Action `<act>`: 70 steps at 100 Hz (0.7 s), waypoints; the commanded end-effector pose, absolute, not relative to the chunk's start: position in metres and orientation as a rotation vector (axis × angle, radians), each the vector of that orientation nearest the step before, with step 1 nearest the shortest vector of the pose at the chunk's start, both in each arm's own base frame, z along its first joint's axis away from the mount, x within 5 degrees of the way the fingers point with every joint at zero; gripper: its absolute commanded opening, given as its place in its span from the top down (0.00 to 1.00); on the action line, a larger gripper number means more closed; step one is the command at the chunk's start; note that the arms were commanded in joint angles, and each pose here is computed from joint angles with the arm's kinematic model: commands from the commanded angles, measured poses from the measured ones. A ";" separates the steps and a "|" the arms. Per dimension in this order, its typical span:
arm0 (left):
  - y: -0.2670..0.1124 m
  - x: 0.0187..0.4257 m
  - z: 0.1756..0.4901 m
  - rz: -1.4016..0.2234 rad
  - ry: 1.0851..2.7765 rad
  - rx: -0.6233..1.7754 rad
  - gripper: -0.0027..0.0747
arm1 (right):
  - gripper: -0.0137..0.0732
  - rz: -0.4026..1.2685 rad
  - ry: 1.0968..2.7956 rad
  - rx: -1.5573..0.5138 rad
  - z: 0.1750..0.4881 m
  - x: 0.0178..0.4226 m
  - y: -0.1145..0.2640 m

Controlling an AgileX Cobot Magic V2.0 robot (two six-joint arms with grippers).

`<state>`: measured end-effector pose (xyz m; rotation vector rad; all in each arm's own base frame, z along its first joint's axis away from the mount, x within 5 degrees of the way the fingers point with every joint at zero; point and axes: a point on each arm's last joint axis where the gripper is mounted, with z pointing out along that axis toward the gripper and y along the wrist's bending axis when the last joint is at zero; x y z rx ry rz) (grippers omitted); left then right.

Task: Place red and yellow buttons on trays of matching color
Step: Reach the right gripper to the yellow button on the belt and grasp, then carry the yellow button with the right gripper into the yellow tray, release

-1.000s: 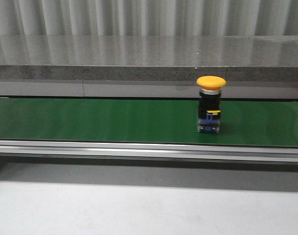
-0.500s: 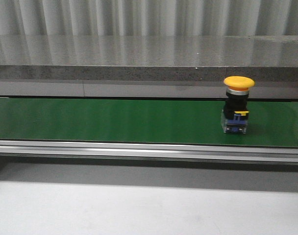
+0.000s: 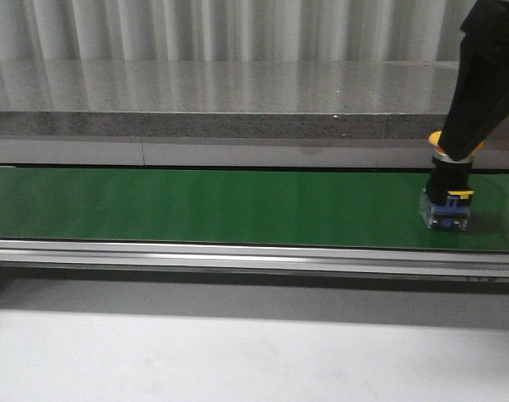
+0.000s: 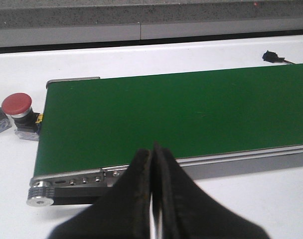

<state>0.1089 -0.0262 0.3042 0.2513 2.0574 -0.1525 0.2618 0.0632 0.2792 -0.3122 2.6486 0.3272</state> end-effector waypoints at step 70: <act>-0.028 0.111 0.319 -0.177 1.962 0.240 0.99 | 0.74 0.161 2.313 -0.064 0.318 0.279 0.016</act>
